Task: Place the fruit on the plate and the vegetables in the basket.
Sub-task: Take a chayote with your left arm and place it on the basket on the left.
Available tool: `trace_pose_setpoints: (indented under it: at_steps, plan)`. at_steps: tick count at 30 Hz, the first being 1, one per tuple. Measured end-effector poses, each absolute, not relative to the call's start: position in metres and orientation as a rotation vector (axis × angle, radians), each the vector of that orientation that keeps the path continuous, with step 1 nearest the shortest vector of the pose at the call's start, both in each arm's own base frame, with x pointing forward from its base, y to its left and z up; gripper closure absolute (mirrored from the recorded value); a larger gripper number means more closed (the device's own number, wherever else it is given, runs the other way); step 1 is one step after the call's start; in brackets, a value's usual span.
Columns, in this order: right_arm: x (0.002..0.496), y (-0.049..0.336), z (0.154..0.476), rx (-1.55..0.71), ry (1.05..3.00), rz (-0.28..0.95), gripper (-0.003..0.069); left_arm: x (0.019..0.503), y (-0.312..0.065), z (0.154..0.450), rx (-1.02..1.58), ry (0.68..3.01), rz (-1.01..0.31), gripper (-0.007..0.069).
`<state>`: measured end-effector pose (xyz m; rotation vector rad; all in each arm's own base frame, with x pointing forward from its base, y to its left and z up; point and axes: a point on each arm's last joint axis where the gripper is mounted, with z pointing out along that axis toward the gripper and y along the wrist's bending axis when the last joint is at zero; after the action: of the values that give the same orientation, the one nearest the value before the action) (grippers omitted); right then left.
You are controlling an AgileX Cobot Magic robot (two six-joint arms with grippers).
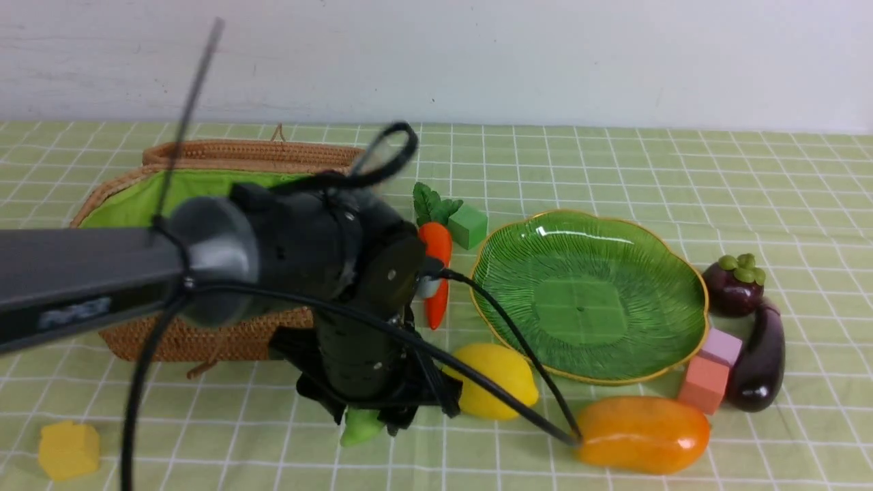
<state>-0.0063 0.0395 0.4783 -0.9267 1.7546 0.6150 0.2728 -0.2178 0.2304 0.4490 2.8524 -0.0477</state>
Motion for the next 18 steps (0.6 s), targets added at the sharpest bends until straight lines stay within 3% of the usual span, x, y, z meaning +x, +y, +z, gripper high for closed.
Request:
trace_pose_setpoints:
  at_steps: [6, 11, 18]
  plan:
    - [-0.006, 0.040, 0.478, -0.927, 1.755, 0.615, 0.0548, 0.234, -0.211, 0.299, 0.765, 2.633, -0.118, 0.0232]
    - [-0.006, 0.040, 0.478, -0.927, 1.755, 0.615, 0.0544, 0.253, -0.165, 0.341, 0.796, 2.325, 0.125, 0.0232]
    - [-0.006, 0.039, 0.478, -0.926, 1.756, 0.606, 0.0540, 0.316, -0.099, 0.337, 0.815, 2.158, 0.391, 0.0232]
